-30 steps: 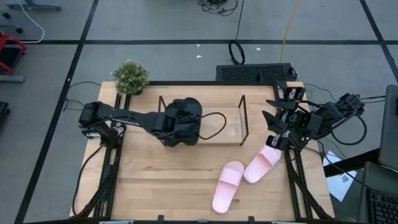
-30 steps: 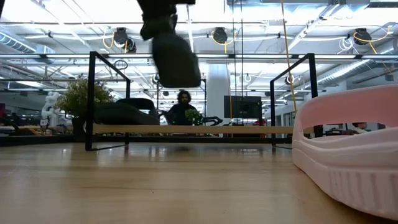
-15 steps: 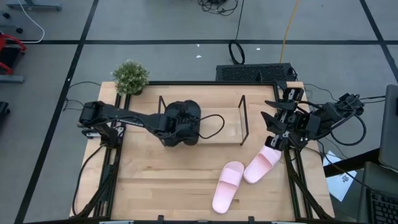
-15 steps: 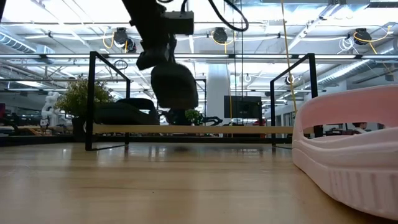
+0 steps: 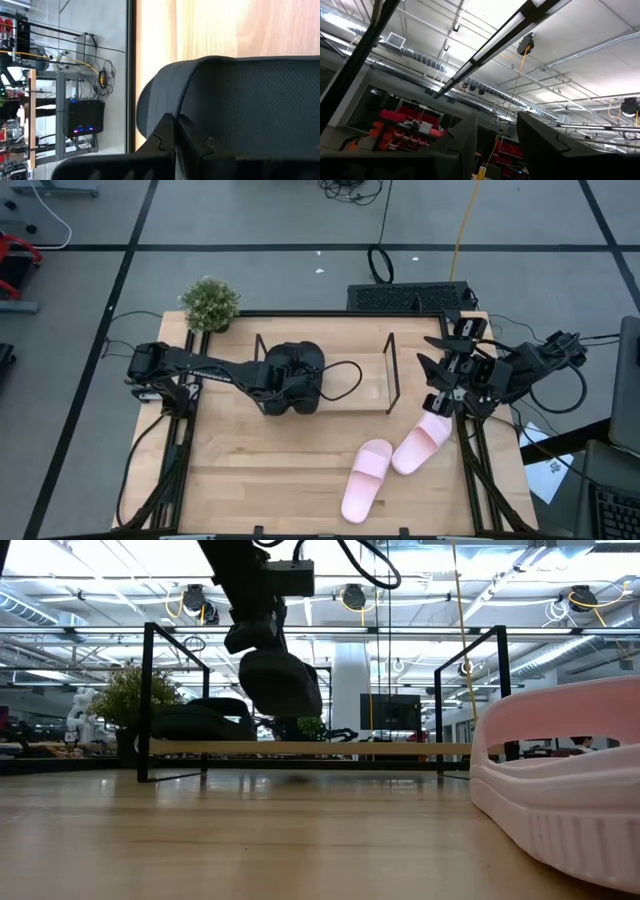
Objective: Pick and place slides into the shelf
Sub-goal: Put the black slipper on the shelf
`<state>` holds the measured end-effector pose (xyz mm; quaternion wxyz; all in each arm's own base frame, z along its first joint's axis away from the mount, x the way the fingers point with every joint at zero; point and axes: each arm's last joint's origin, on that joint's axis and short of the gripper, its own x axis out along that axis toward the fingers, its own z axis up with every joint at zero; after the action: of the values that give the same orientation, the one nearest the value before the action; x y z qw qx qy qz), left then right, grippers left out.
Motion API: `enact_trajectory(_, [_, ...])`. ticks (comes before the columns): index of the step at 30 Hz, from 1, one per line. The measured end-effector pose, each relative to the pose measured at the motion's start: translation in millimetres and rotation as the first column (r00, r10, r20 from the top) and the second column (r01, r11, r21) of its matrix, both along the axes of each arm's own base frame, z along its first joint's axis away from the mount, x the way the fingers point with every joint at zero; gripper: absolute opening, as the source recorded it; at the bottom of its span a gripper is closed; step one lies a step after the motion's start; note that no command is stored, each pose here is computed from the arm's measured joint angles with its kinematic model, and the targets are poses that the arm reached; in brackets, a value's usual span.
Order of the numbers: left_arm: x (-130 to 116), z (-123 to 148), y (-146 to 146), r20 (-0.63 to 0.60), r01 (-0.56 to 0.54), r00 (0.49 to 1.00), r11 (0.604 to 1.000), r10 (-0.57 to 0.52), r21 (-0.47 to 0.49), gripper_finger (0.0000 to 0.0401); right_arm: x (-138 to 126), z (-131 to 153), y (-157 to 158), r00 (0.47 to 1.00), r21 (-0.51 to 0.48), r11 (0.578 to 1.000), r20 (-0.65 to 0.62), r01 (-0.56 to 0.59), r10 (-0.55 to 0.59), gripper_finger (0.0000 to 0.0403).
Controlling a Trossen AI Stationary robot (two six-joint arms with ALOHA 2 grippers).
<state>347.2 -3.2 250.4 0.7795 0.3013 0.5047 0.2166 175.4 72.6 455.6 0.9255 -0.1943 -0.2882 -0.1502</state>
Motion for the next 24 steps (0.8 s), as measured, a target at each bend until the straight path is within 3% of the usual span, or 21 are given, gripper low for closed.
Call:
enact_trajectory(13, [-4,-11,4,0.009,-0.052,0.999,0.999,0.052,0.011,0.0000,1,0,-1,1.000,0.017,1.000,0.003,-0.008,0.008,0.0128])
enact_trajectory(24, [-2,-16,-2,0.023,-0.018,1.000,0.999,0.017,0.044,0.0000,1,0,-1,1.000,0.017,1.000,0.003,-0.009,0.009,0.0128])
